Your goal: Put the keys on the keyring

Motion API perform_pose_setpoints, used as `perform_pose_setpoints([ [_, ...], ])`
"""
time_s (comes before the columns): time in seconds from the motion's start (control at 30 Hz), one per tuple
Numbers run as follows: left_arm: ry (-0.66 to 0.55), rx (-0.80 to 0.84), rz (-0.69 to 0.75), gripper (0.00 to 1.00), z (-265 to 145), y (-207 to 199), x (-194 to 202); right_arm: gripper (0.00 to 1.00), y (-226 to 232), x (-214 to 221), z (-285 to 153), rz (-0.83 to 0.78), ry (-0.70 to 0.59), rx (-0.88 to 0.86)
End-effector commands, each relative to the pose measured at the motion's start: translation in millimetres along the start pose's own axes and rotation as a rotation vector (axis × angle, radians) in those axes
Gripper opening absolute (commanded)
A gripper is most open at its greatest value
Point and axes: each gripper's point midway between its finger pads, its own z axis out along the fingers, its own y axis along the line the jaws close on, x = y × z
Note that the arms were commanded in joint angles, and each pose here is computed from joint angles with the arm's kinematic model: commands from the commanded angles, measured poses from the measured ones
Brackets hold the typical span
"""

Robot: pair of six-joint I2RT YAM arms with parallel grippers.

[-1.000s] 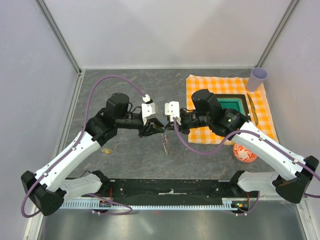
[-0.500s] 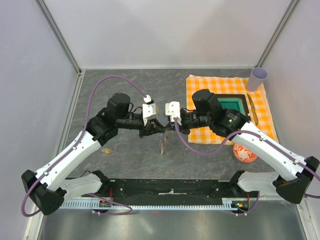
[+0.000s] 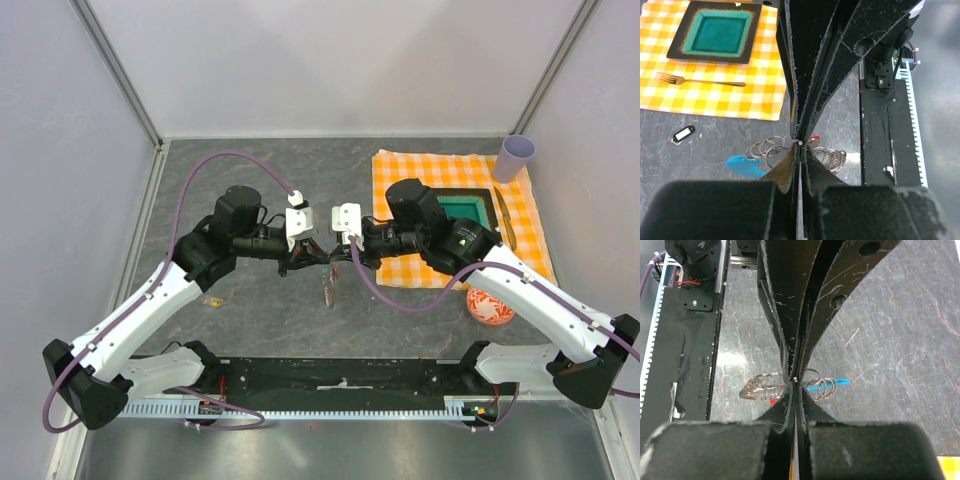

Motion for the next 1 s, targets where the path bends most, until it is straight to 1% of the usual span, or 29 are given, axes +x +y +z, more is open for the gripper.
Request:
perform_pose_setpoints([
  [0.0,-0.028,-0.004,0.048,0.02,-6,-2,-16,0.00,-6,-31,-8,-0.067,-0.095,0.034],
  [0.03,-0.025,-0.022,0.046,0.02,-6,1,-14,0.00,-7,-30,-8,-0.063,-0.095,0.042],
  [0.07,-0.050,-0.039,0.062,0.02,-9,1,-20,0.02,-12,-34,-11,-0.059,-0.110,0.077],
  [0.13,-0.066,-0.066,0.067,0.02,-10,3,-18,0.12,-15,-30,-11,-0.043,-0.117,0.115],
  [0.17,-0.105,-0.087,0.092,0.02,-14,3,-27,0.20,-20,-37,-17,-0.040,-0.145,0.157],
  [0.2,-0.122,-0.101,0.098,0.02,-15,4,-29,0.23,-19,-34,-16,-0.024,-0.148,0.166],
  [0.23,-0.127,-0.111,0.090,0.02,-14,5,-23,0.27,-20,-37,-21,-0.019,-0.165,0.186],
  [0.27,-0.187,-0.129,0.104,0.02,-18,4,-36,0.34,-24,-42,-22,-0.017,-0.190,0.211],
  [0.3,-0.219,-0.137,0.109,0.02,-18,4,-39,0.36,-26,-38,-22,0.021,-0.189,0.234],
  [0.33,-0.225,-0.137,0.089,0.02,-14,3,-28,0.38,-27,-38,-25,0.030,-0.200,0.255],
  [0.37,-0.313,-0.153,0.106,0.02,-20,2,-46,0.38,-32,-43,-27,0.035,-0.226,0.281],
  [0.4,-0.342,-0.157,0.103,0.02,-20,1,-47,0.38,-32,-36,-25,0.071,-0.224,0.296],
  [0.43,-0.348,-0.158,0.081,0.02,-16,0,-34,0.38,-31,-38,-29,0.080,-0.243,0.303],
  [0.47,-0.383,-0.157,0.064,0.02,-17,-2,-37,0.38,-31,-41,-29,0.082,-0.269,0.298],
  [0.5,-0.438,-0.175,0.100,0.02,-22,-1,-47,0.38,-28,-37,-26,0.097,-0.271,0.283],
  [0.53,-0.444,-0.176,0.093,0.02,-20,-2,-42,0.38,-24,-39,-26,0.122,-0.286,0.255],
  [0.63,-0.489,-0.202,0.119,0.02,-25,0,-48,0.38,-17,-37,-20,0.165,-0.313,0.197],
  [0.83,-0.557,-0.258,0.169,0.02,-38,1,-61,0.38,-17,-21,-17,0.227,-0.309,0.184],
  [0.97,-0.563,-0.256,0.182,0.02,-38,0,-60,0.38,-17,-15,-18,0.266,-0.322,0.168],
])
